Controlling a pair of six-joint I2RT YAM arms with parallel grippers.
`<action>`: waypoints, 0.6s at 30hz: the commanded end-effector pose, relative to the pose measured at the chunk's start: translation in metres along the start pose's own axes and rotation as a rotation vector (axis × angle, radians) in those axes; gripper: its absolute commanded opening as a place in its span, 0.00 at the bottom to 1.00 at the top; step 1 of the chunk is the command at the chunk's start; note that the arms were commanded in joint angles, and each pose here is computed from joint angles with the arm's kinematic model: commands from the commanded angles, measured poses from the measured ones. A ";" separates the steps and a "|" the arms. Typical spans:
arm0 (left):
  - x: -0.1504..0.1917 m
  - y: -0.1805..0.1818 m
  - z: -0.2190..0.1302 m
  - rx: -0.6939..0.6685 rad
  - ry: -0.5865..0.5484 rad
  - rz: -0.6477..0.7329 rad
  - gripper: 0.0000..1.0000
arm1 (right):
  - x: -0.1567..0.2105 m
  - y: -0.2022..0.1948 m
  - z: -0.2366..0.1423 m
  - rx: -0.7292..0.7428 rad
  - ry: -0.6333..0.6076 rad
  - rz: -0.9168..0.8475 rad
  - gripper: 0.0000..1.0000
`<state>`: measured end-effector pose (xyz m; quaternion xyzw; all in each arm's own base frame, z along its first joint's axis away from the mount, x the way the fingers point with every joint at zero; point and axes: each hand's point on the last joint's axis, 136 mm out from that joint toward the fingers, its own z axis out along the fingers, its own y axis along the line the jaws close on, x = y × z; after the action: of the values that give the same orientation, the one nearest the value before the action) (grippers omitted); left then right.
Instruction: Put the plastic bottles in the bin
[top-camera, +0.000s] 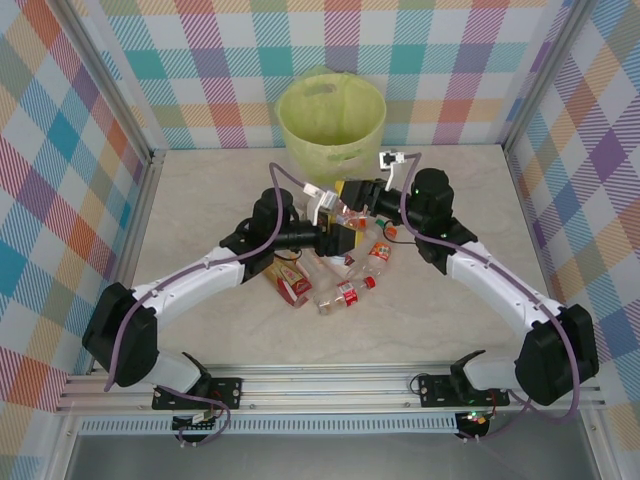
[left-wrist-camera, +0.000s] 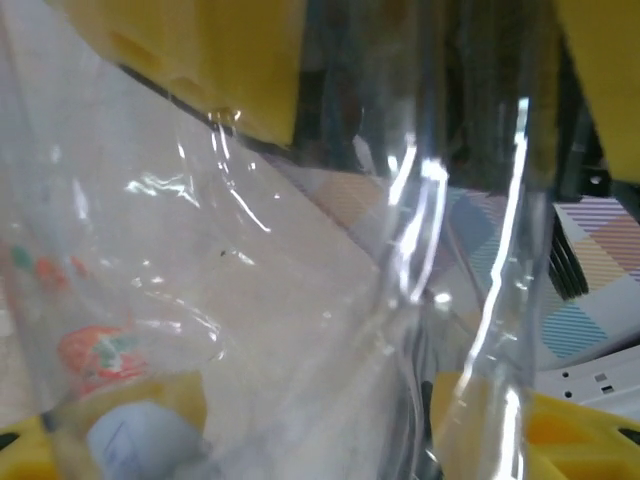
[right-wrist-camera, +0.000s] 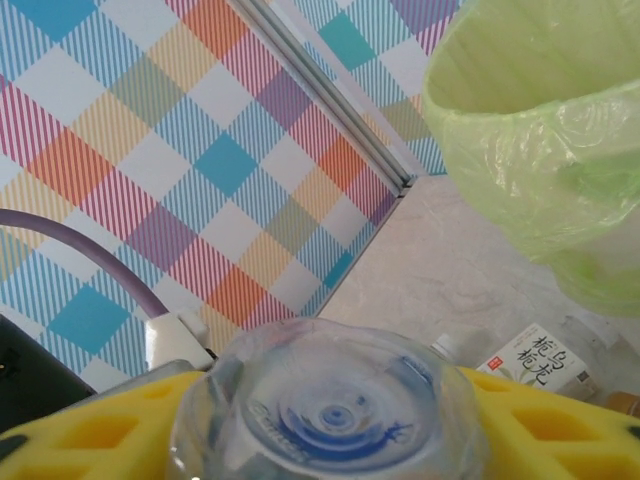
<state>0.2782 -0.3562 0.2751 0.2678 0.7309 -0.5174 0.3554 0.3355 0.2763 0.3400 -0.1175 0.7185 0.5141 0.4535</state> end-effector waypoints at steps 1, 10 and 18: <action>-0.011 -0.003 -0.006 -0.040 -0.034 0.046 0.59 | -0.004 0.012 0.000 -0.020 0.021 -0.039 0.72; -0.039 0.043 -0.022 -0.364 -0.136 0.057 0.56 | -0.014 -0.001 -0.026 0.152 -0.035 -0.098 1.00; -0.125 0.049 -0.072 -0.629 -0.445 0.219 0.56 | -0.018 -0.018 -0.068 0.301 -0.185 -0.118 1.00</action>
<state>0.3558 -0.3005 0.2950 0.1421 0.7784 -0.3197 0.5212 0.3177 0.2204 0.3493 -0.0627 0.7343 0.4175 0.5315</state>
